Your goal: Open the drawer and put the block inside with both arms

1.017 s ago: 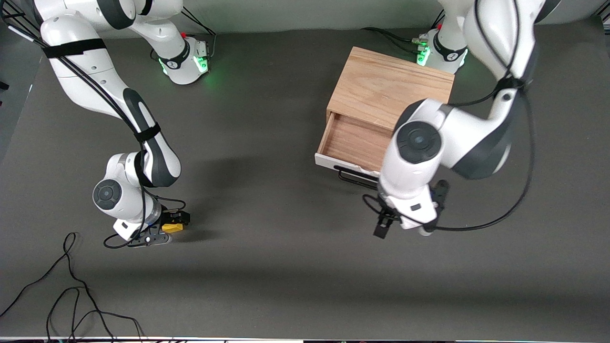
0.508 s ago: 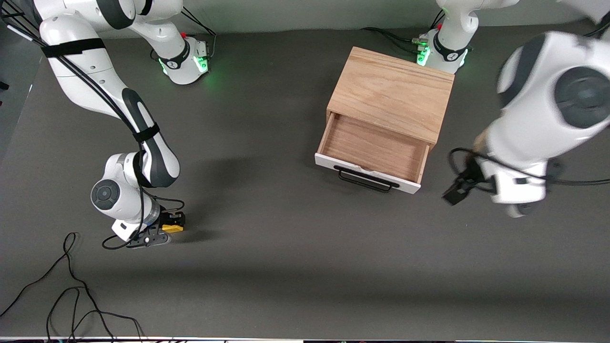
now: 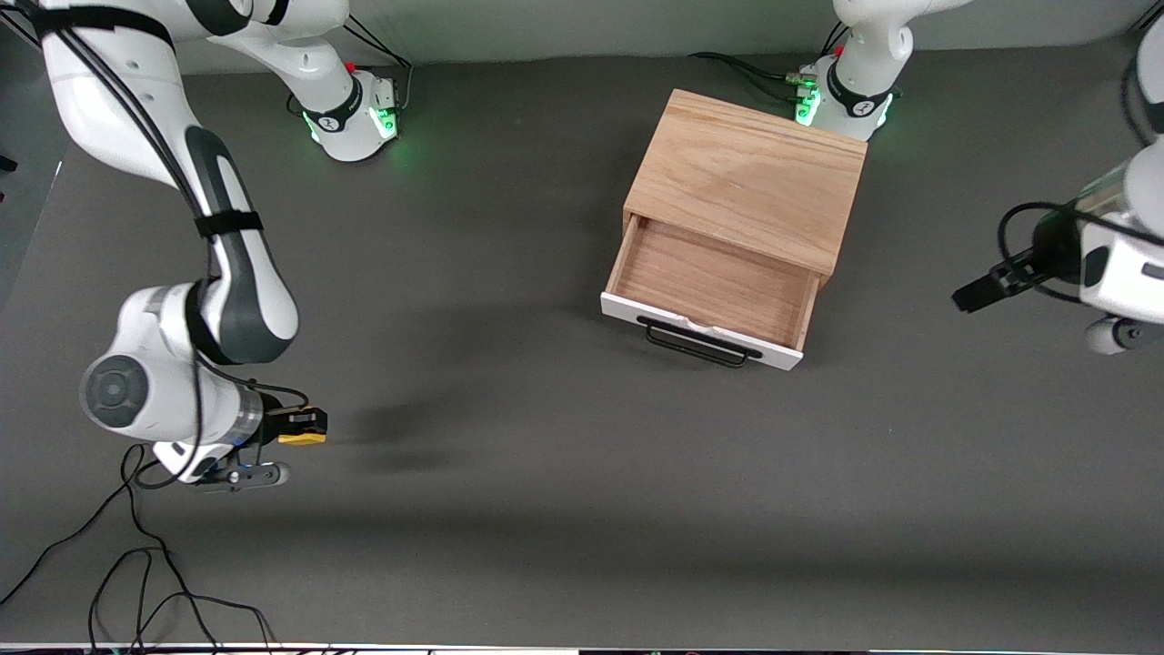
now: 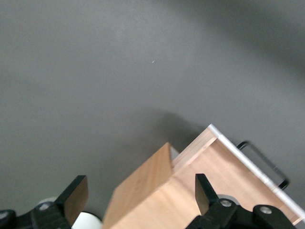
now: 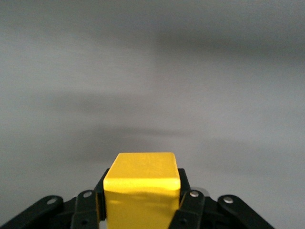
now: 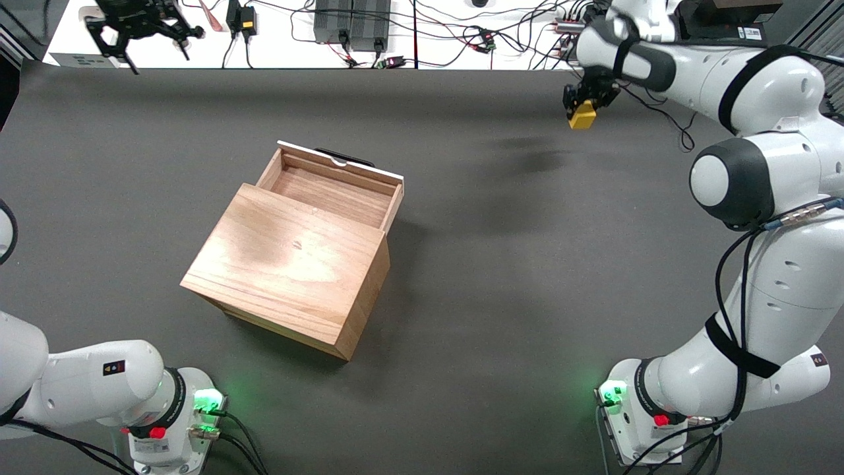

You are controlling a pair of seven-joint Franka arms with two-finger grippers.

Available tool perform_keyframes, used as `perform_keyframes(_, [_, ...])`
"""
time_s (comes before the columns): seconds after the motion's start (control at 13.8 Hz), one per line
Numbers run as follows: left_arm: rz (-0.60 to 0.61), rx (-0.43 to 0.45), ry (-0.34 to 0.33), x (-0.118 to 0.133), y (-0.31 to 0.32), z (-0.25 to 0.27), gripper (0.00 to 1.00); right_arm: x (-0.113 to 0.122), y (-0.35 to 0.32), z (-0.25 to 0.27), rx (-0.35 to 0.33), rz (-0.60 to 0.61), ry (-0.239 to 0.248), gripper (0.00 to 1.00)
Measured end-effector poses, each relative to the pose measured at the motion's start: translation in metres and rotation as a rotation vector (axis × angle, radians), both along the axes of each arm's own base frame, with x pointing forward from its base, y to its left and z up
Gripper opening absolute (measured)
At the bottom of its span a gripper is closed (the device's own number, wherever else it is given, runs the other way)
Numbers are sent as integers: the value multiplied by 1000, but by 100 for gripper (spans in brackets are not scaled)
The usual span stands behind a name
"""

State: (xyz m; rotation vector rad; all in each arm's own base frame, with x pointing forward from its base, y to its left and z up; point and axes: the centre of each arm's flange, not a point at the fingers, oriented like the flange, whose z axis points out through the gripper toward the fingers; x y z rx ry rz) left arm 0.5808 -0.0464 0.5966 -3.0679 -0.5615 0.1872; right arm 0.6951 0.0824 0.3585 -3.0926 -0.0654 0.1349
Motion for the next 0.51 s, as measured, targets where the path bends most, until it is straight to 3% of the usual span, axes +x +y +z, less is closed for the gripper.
perform_keyframes(0.29, [-216, -13, 22, -12, 6, -7, 100, -14, 103, 101, 8, -149, 32, 55])
perform_keyframes(0.51, [-307, -23, 18, -18, 37, -3, 100, -57, 229, 154, 38, -292, 3, 55])
